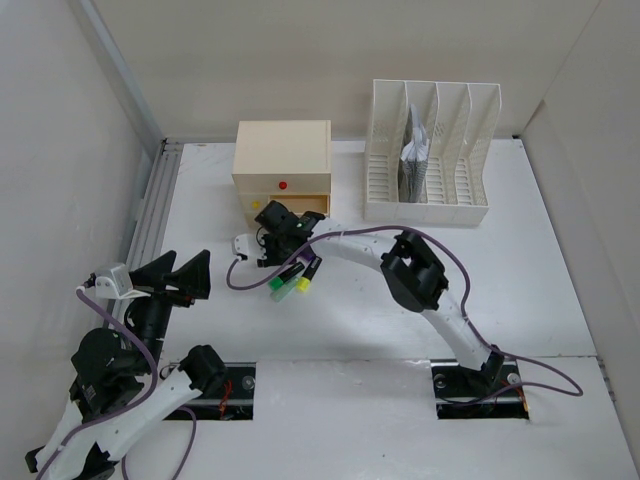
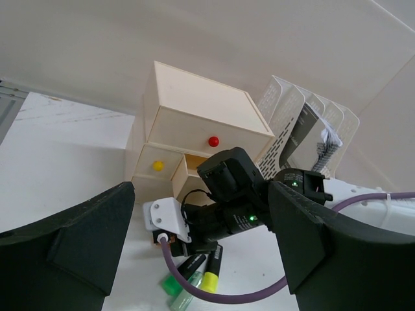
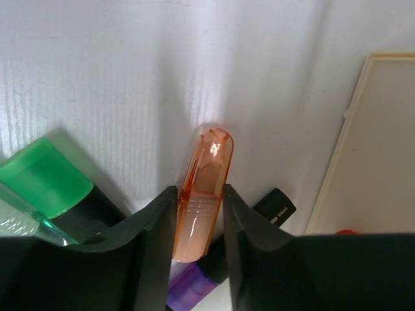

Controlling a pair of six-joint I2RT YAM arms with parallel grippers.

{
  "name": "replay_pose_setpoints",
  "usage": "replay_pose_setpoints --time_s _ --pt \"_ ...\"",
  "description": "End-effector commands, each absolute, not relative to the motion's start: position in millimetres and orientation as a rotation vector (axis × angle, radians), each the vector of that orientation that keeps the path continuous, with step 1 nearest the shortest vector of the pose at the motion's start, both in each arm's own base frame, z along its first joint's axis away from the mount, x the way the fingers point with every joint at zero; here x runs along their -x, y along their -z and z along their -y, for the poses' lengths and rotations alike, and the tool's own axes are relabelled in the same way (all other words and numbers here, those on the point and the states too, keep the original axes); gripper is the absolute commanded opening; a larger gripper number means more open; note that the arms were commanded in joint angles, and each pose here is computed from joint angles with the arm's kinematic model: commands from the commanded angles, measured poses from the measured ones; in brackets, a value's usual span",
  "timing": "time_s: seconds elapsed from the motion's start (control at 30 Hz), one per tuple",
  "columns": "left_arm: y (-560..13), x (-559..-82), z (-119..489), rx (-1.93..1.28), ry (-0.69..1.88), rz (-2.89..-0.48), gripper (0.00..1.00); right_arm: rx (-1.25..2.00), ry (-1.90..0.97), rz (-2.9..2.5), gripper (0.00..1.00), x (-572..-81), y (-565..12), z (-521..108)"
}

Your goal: Organize the desk

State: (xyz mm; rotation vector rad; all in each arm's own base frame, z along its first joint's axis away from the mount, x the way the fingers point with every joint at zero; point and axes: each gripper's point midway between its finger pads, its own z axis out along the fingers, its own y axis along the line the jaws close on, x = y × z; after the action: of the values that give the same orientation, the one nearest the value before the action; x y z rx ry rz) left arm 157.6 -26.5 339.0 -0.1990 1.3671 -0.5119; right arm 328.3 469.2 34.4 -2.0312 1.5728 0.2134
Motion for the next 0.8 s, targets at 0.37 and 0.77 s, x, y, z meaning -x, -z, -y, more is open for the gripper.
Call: replay_pose_setpoints --time_s 0.37,0.77 --pt "-359 -143 9 0.239 0.572 -1.249 0.82 2.113 -0.363 -1.543 0.06 -290 -40 -476" --pt "-360 -141 9 0.235 0.583 -1.241 0.82 2.007 -0.265 -1.492 0.43 -302 -79 -486"
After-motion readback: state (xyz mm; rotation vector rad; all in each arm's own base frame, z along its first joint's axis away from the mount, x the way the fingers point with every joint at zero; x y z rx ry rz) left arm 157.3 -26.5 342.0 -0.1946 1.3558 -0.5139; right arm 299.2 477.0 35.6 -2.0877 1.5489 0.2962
